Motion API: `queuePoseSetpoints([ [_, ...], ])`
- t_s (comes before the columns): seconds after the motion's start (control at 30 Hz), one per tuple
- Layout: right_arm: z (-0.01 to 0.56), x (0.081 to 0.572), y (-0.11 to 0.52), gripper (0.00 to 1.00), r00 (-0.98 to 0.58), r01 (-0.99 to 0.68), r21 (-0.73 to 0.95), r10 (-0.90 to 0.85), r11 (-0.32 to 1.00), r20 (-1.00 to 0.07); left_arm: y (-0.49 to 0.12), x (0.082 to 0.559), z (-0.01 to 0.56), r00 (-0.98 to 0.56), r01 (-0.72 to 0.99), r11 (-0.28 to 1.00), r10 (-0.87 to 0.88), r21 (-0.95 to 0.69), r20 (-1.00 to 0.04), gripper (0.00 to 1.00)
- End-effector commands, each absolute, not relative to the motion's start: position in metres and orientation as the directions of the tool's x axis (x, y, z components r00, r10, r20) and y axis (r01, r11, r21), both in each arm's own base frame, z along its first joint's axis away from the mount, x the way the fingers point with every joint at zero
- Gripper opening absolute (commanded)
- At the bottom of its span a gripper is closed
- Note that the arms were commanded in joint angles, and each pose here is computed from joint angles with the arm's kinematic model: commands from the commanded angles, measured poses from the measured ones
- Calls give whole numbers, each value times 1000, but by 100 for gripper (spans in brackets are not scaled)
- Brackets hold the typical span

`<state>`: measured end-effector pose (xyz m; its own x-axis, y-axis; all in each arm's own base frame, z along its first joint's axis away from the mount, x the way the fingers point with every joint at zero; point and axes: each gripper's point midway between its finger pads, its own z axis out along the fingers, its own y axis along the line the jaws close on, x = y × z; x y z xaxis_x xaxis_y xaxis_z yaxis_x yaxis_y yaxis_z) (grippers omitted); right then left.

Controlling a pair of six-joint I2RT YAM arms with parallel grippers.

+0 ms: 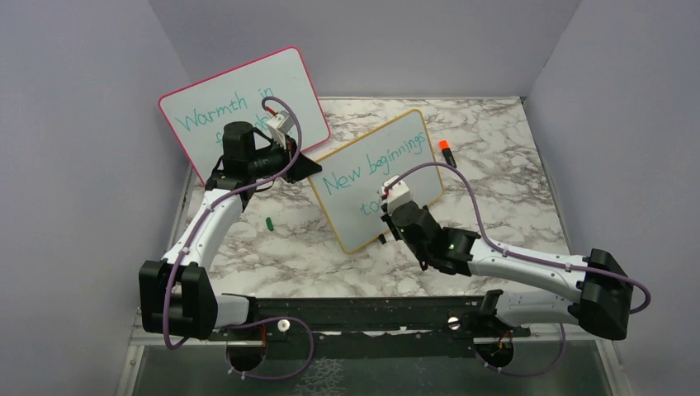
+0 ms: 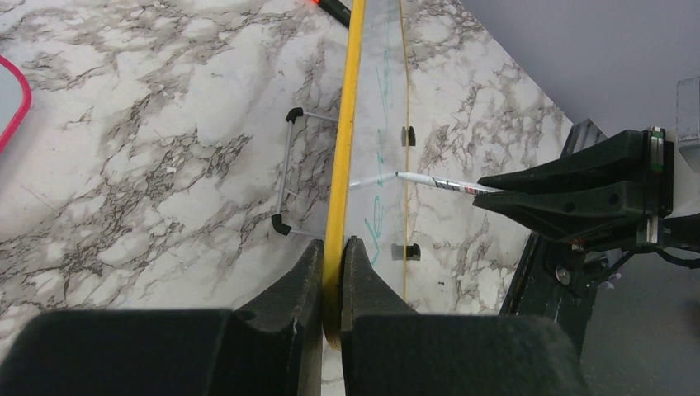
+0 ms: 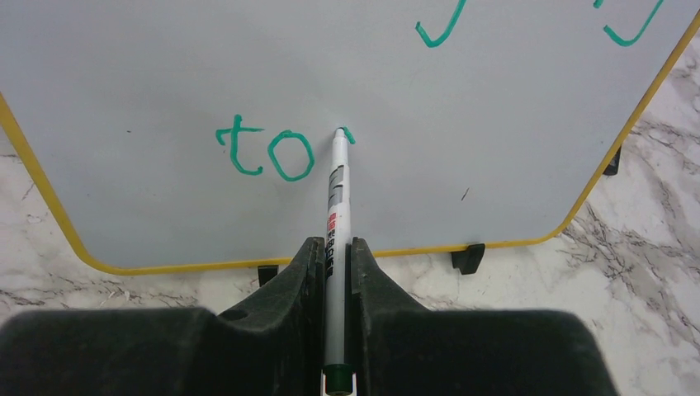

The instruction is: Write a sentence on the whiteboard

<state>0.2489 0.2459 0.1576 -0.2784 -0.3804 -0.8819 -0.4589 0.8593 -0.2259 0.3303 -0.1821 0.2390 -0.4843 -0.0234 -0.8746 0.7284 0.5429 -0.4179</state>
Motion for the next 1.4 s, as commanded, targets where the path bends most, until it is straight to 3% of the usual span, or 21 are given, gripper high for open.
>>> queuePoseSetpoints([
  [0.0, 148, 238, 250, 0, -309, -517, -190, -389, 835, -868, -168, 343, 209, -500, 669, 642, 17, -374, -866, 0],
  [0.73, 126, 234, 229, 0, -371, -477, -239, -441, 846, -817, -167, 343, 209, -500, 669, 643, 17, -374, -866, 0],
  [1.37, 159, 252, 238, 0, -280, -412, -208, -340, 887, -898, -167, 343, 209, -501, 670, 641, 17, -375, -866, 0],
])
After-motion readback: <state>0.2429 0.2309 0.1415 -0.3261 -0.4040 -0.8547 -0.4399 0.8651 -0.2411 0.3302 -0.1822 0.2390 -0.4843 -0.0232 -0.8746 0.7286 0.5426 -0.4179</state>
